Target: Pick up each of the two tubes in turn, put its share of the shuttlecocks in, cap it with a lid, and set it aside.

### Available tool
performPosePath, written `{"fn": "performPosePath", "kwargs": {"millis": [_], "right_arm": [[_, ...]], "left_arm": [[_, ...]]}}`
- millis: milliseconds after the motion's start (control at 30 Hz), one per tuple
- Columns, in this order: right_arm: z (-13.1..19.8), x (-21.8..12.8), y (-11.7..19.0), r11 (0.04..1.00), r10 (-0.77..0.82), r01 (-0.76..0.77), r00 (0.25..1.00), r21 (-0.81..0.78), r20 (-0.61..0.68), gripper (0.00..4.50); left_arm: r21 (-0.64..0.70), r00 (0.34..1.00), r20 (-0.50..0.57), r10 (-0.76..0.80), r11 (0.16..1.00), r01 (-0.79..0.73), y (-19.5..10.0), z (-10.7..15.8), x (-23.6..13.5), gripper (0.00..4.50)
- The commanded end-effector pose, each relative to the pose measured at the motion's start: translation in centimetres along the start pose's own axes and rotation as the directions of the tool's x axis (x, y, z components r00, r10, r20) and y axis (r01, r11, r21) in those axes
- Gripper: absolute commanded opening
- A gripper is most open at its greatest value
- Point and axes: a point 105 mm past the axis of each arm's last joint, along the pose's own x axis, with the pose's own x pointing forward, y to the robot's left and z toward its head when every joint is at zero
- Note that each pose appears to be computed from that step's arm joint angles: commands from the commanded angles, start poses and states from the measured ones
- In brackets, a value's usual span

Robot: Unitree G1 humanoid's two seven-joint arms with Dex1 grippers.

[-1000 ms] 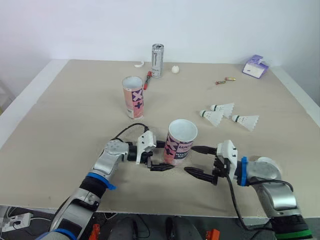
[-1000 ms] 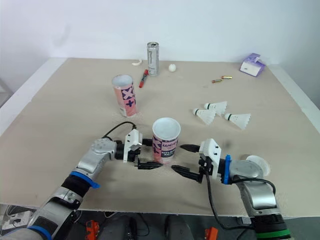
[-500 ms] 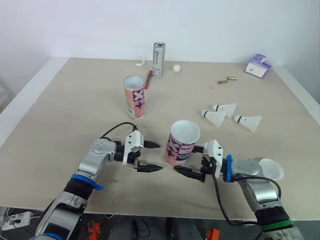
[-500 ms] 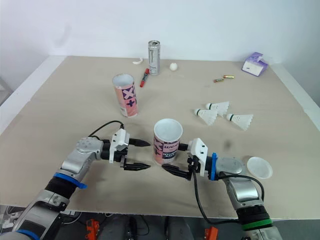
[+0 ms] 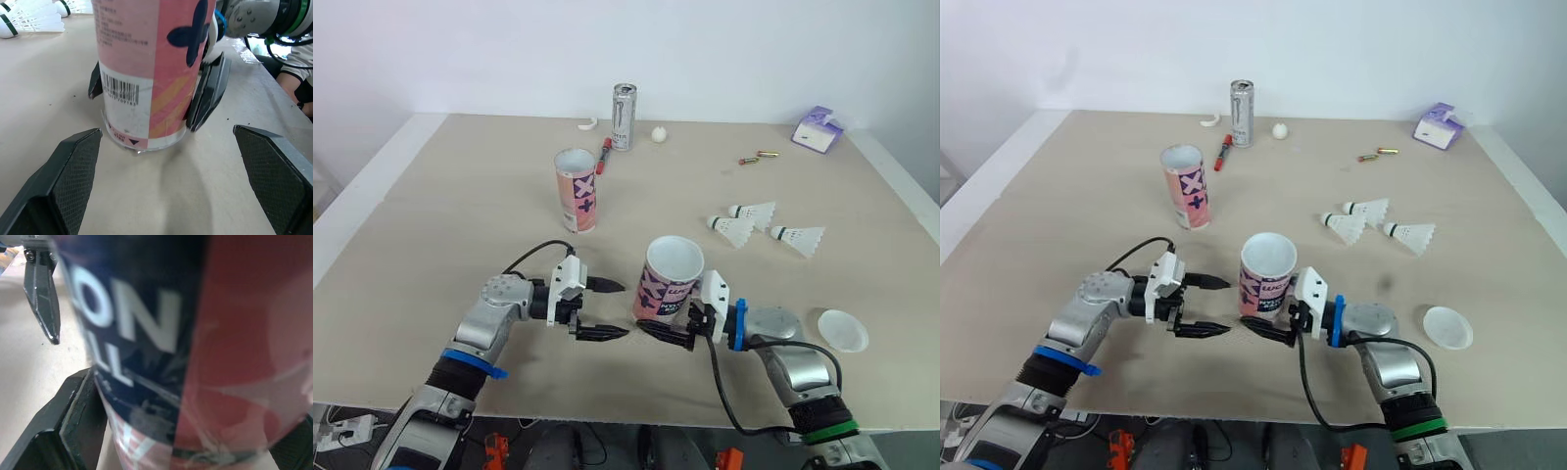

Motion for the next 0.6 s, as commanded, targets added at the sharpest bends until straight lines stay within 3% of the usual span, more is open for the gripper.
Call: {"fn": "performPosePath", "kwargs": {"millis": [33,233,400,600], "right_arm": [[0.9,0.45,-0.33,0.999,-0.007,0.008,0.999,-0.036,0.031,4.45],[0.87,0.93,-0.29,1.0,-0.004,0.005,0.999,-0.031,0.042,4.45],[0.83,0.78,-0.44,0.999,-0.012,0.013,0.999,-0.038,0.04,3.17],[0.94,0.23,-0.32,0.999,-0.021,0.022,0.999,-0.036,0.037,3.17]], "left_arm": [[0.052,0.999,0.048,0.009,0.999,-0.011,-0.01,1.43,-0.1,4.5],[0.067,0.998,0.067,0.015,0.998,-0.02,-0.25,1.43,-0.19,4.5],[0.081,0.997,0.074,0.026,0.996,-0.032,-0.32,1.26,-0.26,4.5],[0.097,0.997,0.073,0.032,0.995,-0.039,-0.27,1.18,-0.12,4.5]]}}
